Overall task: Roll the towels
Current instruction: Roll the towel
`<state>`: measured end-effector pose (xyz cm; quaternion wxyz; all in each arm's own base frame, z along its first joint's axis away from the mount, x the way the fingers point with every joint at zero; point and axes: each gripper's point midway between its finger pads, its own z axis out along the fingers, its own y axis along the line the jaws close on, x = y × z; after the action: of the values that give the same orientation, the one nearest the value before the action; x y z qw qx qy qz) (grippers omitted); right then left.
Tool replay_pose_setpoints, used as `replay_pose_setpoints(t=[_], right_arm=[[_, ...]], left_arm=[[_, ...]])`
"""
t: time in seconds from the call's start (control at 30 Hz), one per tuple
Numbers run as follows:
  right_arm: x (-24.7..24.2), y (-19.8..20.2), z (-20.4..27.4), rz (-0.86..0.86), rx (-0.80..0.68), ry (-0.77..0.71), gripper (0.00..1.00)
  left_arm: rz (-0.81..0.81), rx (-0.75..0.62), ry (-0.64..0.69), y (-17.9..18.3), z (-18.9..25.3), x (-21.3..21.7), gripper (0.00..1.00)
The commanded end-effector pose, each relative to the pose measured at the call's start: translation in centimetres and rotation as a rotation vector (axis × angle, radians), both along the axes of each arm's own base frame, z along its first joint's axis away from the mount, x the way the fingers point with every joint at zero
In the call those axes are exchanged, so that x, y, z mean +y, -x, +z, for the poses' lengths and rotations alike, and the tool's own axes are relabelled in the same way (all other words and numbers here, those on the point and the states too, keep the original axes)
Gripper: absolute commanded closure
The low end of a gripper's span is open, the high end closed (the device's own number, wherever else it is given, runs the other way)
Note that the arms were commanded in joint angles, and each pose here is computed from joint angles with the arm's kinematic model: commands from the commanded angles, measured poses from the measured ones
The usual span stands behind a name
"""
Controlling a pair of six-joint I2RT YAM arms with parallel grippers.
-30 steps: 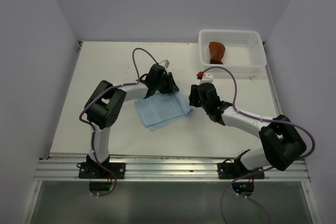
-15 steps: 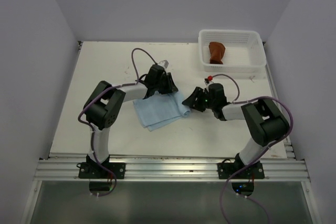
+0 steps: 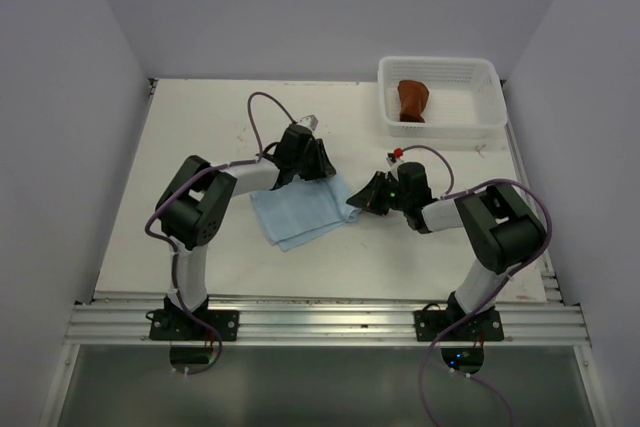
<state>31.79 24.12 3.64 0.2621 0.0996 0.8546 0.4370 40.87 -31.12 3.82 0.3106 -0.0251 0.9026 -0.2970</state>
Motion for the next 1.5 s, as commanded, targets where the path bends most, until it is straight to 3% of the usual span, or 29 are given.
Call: replay_pose_setpoints(t=[0.0, 0.07, 0.5, 0.83, 1.17, 1.47], right_arm=[[0.3, 0.2, 0.2, 0.032, -0.028, -0.012, 0.90], [-0.1, -0.2, 0.5, 0.026, -0.063, 0.020, 1.00], [-5.3, -1.5, 2.3, -0.051, -0.295, 0.530, 1.00], [-4.0, -0.7, 3.4, 0.023, -0.471, 0.853, 1.00], [-1.5, 1.8, 4.6, 0.038, -0.672, 1.040, 1.00], [0.7, 2.6, 3.4, 0.088, -0.729, 1.228, 1.00]], left_arm=[[0.046, 0.042, -0.092, 0.7, -1.6, 2.1, 0.66], [0.044, 0.040, -0.087, 0.5, -1.1, 1.9, 0.66], [0.038, -0.016, -0.056, -1.2, 4.6, 0.9, 0.65], [0.046, -0.103, -0.057, -1.1, 8.3, 0.7, 0.65], [0.034, -0.112, -0.012, -0.4, 9.9, 0.2, 0.65], [0.025, -0.090, 0.000, 1.6, 9.5, 0.4, 0.65]])
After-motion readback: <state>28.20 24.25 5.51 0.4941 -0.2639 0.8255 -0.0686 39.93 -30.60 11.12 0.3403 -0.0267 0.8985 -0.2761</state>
